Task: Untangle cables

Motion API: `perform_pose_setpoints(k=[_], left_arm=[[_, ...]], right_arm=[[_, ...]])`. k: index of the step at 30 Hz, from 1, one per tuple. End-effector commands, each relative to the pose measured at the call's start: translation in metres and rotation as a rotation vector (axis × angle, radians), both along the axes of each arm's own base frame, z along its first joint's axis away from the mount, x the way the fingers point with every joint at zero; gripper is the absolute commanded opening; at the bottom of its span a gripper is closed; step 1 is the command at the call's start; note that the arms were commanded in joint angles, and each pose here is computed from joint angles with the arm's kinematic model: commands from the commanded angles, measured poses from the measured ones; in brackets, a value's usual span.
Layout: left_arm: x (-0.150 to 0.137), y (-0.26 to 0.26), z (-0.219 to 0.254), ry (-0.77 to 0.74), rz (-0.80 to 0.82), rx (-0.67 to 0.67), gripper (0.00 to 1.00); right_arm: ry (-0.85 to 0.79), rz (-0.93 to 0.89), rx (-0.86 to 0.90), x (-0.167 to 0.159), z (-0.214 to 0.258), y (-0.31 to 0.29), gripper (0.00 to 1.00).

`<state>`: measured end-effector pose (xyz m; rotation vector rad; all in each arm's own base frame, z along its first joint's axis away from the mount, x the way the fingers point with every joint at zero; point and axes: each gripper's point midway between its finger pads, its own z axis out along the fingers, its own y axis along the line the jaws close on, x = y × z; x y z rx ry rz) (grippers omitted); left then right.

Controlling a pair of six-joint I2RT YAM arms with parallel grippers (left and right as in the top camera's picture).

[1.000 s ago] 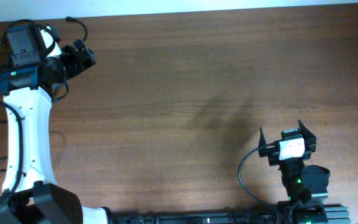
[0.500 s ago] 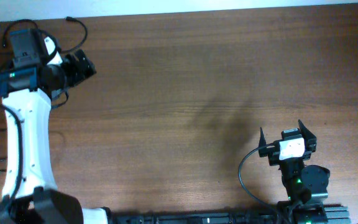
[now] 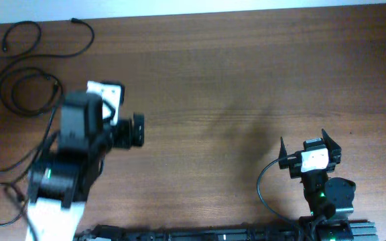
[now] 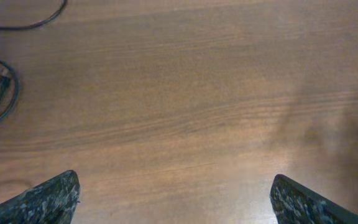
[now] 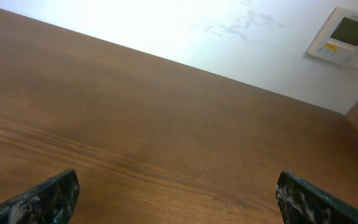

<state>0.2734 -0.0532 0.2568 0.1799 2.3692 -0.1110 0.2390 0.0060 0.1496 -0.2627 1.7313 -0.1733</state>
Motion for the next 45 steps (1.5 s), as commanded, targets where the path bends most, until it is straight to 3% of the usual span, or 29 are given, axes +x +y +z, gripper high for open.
perform_pose_setpoints(k=[1,6,15,21,28,37,41,45], left_arm=[[-0.041,0.011,0.007,-0.1,-0.016,0.024,0.99],[-0.073,0.017,-0.029,-0.171,-0.084,0.09,0.99],[-0.042,0.021,-0.051,-0.575,-0.007,0.018,0.99],[-0.033,0.027,-0.051,-0.737,0.073,-0.089,0.99],[-0.033,0.046,-0.067,-0.763,0.176,-0.14,0.99],[-0.027,0.048,-0.081,-0.795,0.184,-0.14,0.99],[-0.028,0.053,-0.102,-0.711,0.213,-0.118,0.99],[-0.028,0.053,-0.101,-0.718,0.203,-0.096,0.99]], right_arm=[[0.011,-0.003,-0.009,-0.001,-0.003,-0.001,0.98],[0.011,-0.003,-0.009,-0.001,-0.003,-0.001,0.98],[0.011,-0.003,-0.009,-0.001,-0.003,-0.001,0.98],[0.011,-0.003,-0.009,-0.001,-0.003,-0.001,0.98],[0.011,-0.003,-0.009,-0.001,-0.003,-0.001,0.98],[0.011,-0.003,-0.009,-0.001,-0.003,-0.001,0.98],[0.011,-0.003,-0.009,-0.001,-0.003,-0.001,0.98],[0.011,-0.003,-0.009,-0.001,-0.003,-0.001,0.98]])
